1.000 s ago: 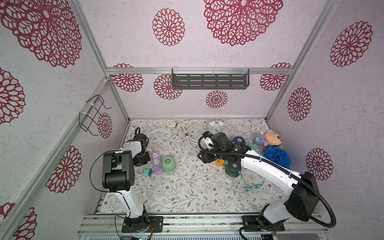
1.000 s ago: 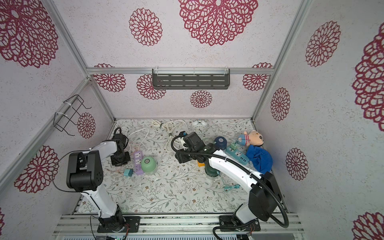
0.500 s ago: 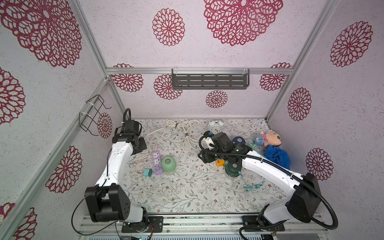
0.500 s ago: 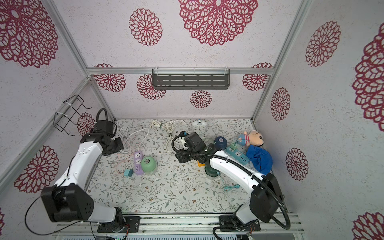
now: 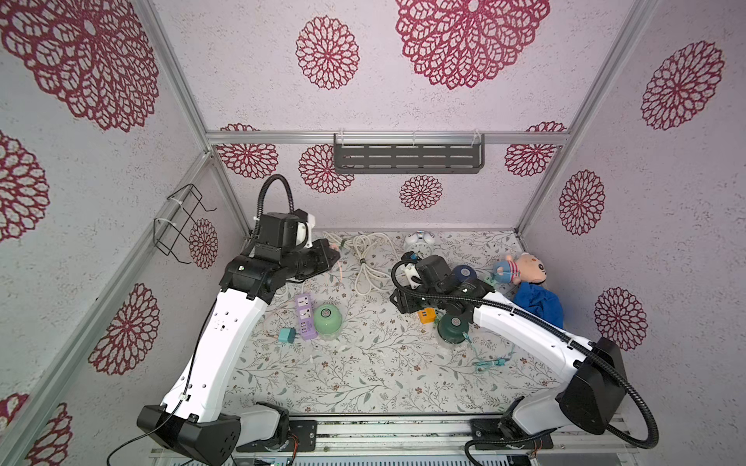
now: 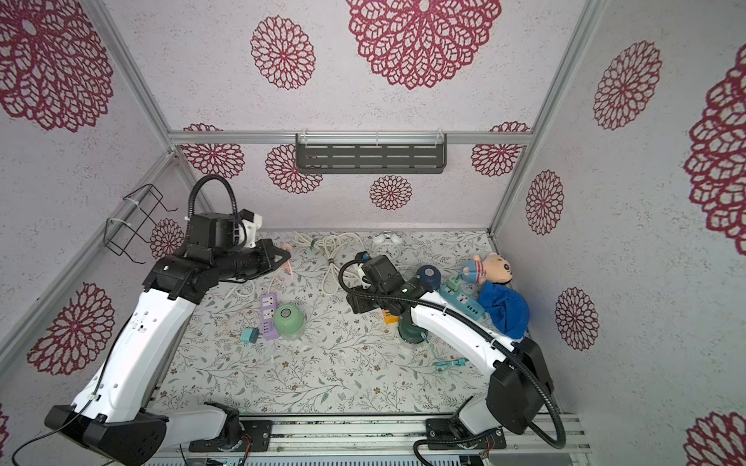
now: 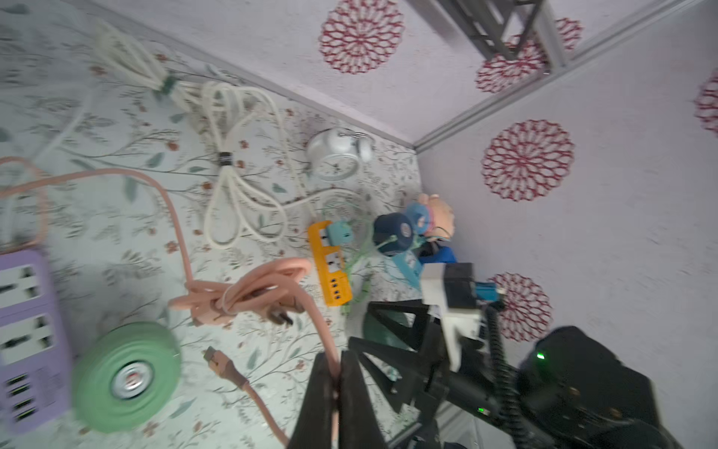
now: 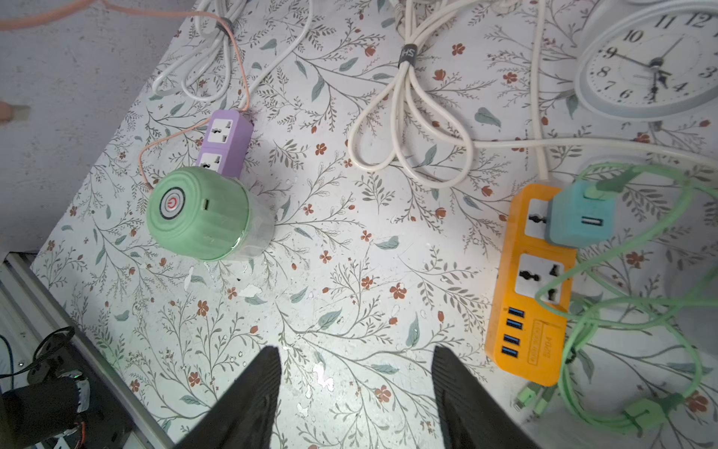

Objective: Charge the cordless meat grinders
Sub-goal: Pick up the charging cable from the center of the board, then place the charging cable at the center of the board.

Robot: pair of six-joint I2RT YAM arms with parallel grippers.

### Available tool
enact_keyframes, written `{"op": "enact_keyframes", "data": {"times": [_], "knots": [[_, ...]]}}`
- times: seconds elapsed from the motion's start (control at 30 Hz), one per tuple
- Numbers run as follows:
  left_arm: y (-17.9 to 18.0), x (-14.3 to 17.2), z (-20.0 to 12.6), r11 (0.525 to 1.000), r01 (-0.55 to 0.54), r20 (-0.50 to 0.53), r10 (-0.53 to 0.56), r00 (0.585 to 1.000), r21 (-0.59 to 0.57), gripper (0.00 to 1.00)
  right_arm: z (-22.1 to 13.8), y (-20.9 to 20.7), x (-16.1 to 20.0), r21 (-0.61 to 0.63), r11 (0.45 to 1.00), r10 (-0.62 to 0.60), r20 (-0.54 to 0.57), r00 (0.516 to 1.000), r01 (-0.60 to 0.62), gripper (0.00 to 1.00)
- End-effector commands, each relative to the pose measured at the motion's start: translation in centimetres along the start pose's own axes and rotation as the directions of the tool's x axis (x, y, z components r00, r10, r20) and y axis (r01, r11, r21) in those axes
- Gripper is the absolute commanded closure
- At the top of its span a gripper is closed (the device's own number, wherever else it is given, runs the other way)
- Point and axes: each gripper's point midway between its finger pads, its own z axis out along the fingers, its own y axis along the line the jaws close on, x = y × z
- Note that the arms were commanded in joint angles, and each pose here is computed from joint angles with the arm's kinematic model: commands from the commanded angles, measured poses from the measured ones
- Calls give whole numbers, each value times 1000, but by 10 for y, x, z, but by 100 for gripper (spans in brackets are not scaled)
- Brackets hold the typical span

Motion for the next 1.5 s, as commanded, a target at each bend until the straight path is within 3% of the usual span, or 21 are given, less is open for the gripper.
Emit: {"op": "enact_keyframes", "data": {"times": [0.0,0.17,0.37,0.6,0.77,0.83,0.93,0.97,1.03,1.1,1.27,1.4,1.47], "knots": [[-54,-6,33,977,41,28,-48,998,211,100,-24,-17,-3,64,998,7,39,999,-9,33],[-74,44,101,988,6,-73,6,997,153,100,-48,-45,15,147,988,46,51,998,-54,29],[-26,129,164,997,-38,-237,20,971,-73,100,-79,-73,42,220,970,85,69,994,-98,26],[21,188,182,976,-58,-349,-19,937,-210,97,-82,-80,60,234,967,97,51,994,-106,26],[57,205,182,921,-178,-435,10,900,-348,91,-74,-77,58,216,970,102,45,994,-110,26],[47,213,196,948,-148,-447,6,895,-284,84,-71,-78,58,219,970,103,41,994,-109,26],[11,223,218,993,-53,-436,2,900,-105,62,-68,-79,59,226,968,102,35,994,-107,26],[-3,223,223,999,-12,-425,-5,905,-38,49,-68,-80,59,230,967,101,32,994,-106,26],[-15,224,230,999,36,-419,-26,908,14,12,-68,-81,60,237,966,100,29,995,-104,26],[-13,222,231,1000,26,-408,-28,913,-9,7,-71,-81,60,240,966,97,28,995,-101,26],[9,194,195,982,-82,-317,24,948,-170,9,-78,-78,57,229,969,88,27,996,-92,28],[20,163,142,956,-145,-196,95,976,-256,11,-71,-56,62,113,992,60,-11,998,-59,51],[21,149,114,958,-142,-104,119,987,-250,11,-63,-44,69,62,998,37,-46,998,-34,55]]}}
